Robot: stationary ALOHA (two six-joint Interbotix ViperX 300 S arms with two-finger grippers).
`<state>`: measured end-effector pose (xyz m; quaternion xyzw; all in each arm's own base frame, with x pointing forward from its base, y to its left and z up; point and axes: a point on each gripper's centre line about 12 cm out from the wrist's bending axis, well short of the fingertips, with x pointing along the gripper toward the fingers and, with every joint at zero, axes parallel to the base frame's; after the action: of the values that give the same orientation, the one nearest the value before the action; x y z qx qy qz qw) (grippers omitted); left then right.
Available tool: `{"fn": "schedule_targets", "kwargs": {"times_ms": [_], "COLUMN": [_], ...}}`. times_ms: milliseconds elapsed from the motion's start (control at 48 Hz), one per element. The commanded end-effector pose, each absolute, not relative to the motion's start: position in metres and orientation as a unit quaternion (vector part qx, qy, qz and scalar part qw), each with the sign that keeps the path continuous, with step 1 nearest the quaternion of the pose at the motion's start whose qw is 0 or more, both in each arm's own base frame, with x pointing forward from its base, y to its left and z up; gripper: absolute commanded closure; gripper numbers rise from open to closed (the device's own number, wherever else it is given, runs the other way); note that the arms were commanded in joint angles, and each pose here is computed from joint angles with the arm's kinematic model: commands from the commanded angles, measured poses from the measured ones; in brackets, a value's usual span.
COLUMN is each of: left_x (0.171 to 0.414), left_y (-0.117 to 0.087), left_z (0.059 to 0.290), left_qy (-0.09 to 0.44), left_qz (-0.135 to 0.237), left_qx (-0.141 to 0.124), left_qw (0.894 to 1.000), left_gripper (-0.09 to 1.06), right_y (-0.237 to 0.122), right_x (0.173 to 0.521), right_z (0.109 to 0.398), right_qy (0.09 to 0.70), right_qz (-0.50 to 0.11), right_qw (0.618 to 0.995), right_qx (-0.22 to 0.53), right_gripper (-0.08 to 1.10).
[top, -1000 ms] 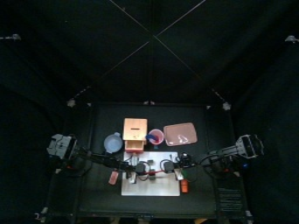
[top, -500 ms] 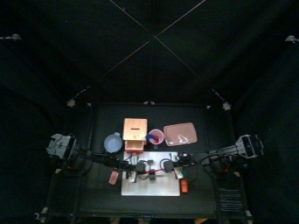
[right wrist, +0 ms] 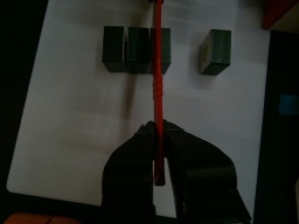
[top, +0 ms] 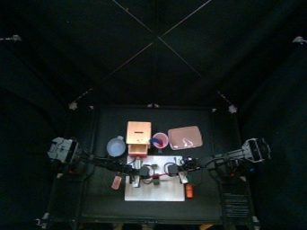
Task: Place sushi on board then cut the sushi with the knife then place the pieces on the plate
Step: Cut the sushi into 4 pieces
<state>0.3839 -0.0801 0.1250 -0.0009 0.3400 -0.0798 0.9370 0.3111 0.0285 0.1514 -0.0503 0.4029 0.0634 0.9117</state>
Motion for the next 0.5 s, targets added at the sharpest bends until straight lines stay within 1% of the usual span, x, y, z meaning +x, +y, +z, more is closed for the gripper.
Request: {"fn": "schedule_targets", "kwargs": {"times_ms": [21,500], "left_x": [0.391,0.391], "left_y": [-0.086,-0.088], "left_z": [0.144,0.133], "left_qy": [0.312,0.326], "left_qz": [-0.088,-0.089], "left_qx": [0.002,0.001], "left_qw": [0.946,0.941], "left_gripper": [0.60,0.60], "right_y": [0.027,0.026], "right_x": [0.312,0.308], "right_z": [0.162,0.157], "right_qy": [0.390,0.400], "right_qz": [0.061,0.060], "right_qw": [0.918,0.913], "right_qx": [-0.049,-0.046], "right_gripper": [0.61,0.61]}}
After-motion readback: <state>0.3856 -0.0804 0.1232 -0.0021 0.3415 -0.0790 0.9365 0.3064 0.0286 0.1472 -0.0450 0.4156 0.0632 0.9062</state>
